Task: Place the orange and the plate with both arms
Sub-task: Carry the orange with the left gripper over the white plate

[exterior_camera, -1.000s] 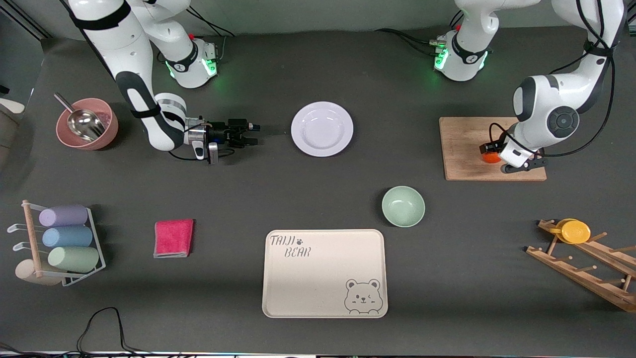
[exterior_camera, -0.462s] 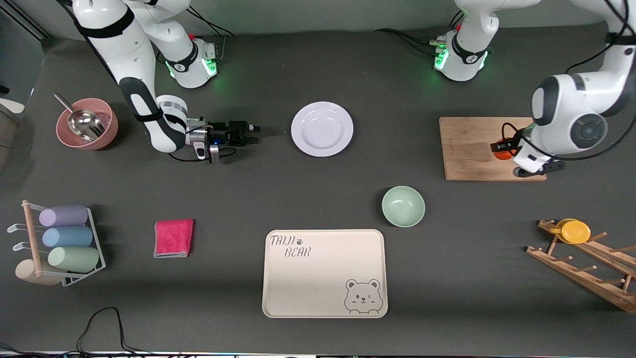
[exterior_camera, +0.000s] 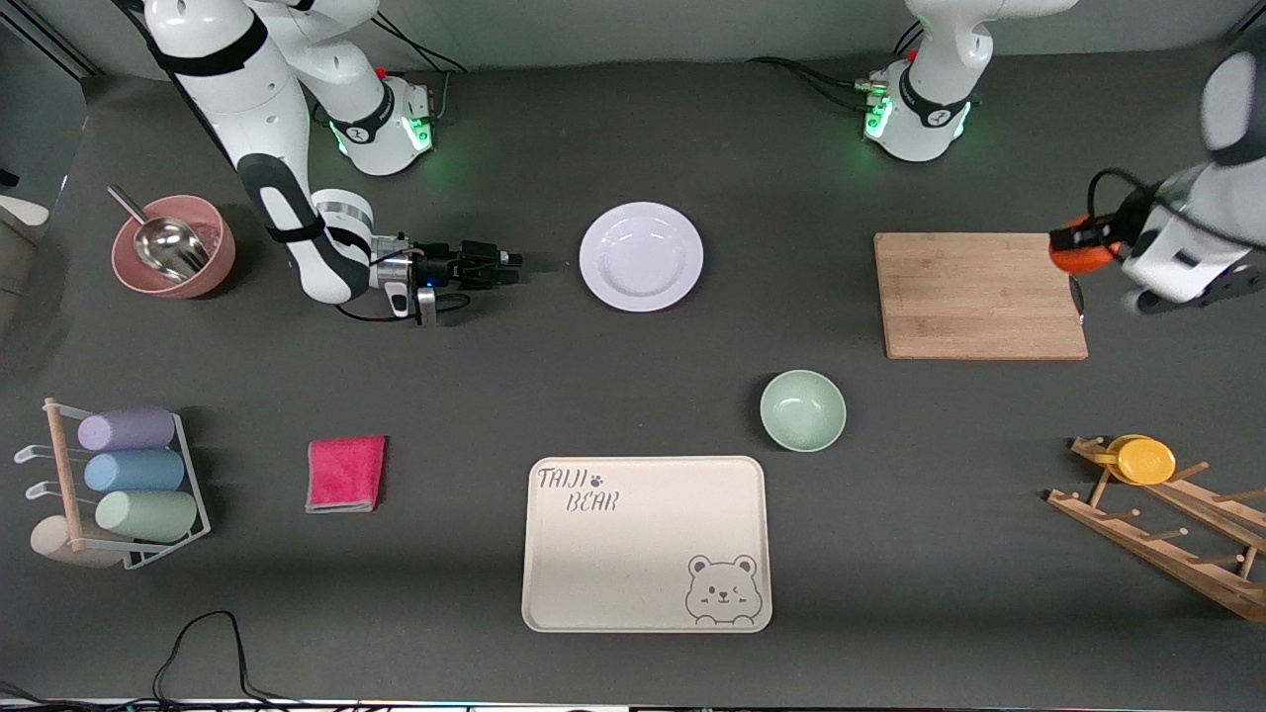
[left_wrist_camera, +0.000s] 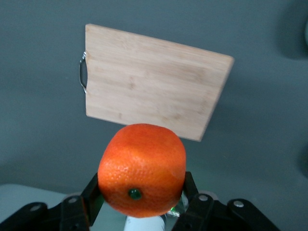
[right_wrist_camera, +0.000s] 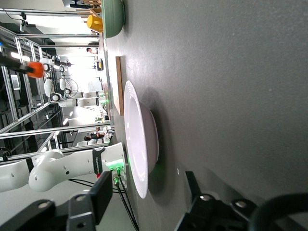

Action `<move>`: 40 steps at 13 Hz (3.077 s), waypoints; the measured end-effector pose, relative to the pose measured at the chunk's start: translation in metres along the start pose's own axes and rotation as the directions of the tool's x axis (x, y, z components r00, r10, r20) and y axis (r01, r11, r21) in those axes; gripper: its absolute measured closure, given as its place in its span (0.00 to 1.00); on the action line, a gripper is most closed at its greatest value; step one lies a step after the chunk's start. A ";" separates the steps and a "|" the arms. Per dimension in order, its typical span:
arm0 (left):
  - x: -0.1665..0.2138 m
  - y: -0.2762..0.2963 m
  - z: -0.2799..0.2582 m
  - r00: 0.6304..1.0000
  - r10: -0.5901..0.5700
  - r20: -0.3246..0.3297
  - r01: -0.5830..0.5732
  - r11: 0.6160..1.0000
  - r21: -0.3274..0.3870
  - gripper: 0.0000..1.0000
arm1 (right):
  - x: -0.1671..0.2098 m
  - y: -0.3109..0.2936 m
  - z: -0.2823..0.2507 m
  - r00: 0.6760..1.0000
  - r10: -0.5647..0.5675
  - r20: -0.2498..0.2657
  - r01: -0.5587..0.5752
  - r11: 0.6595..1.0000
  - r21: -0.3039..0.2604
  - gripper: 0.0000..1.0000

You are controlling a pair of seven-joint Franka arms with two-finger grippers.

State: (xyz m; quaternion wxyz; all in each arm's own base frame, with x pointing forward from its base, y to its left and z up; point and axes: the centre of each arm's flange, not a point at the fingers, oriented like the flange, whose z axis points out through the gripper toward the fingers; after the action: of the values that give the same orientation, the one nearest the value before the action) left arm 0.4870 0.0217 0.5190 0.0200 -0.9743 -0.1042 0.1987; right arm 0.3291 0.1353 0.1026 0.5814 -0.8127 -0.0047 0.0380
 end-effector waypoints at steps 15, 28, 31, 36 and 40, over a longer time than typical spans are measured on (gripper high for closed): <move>-0.105 0.402 0.137 0.984 -0.133 -0.123 0.117 0.985 -0.127 0.31 | -0.008 0.019 -0.001 0.998 -0.067 0.008 0.067 0.998 -0.017 0.57; -0.152 0.511 0.339 0.976 -0.182 -0.117 0.164 0.975 -0.149 0.31 | -0.006 0.019 -0.001 0.998 -0.069 0.005 0.069 0.997 -0.016 0.57; -0.159 0.516 0.353 0.972 -0.192 -0.135 0.172 0.974 -0.146 0.31 | -0.005 0.019 -0.001 0.998 -0.069 0.005 0.069 0.997 -0.016 0.57; -0.157 0.518 0.368 0.969 -0.207 -0.136 0.187 0.971 -0.148 0.12 | -0.004 0.018 -0.001 0.997 -0.073 0.004 0.073 0.997 -0.015 0.57; -0.156 0.521 0.363 0.964 -0.228 -0.136 0.205 0.965 -0.163 0.00 | -0.003 0.018 -0.001 0.997 -0.074 0.004 0.074 0.997 -0.015 0.57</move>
State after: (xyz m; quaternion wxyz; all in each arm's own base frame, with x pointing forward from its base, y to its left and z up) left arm 0.3067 -0.5213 0.2030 -0.0225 -0.9682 -0.2230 0.1113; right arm 0.3254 0.1289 0.0863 0.5763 -0.8162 -0.0362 0.0178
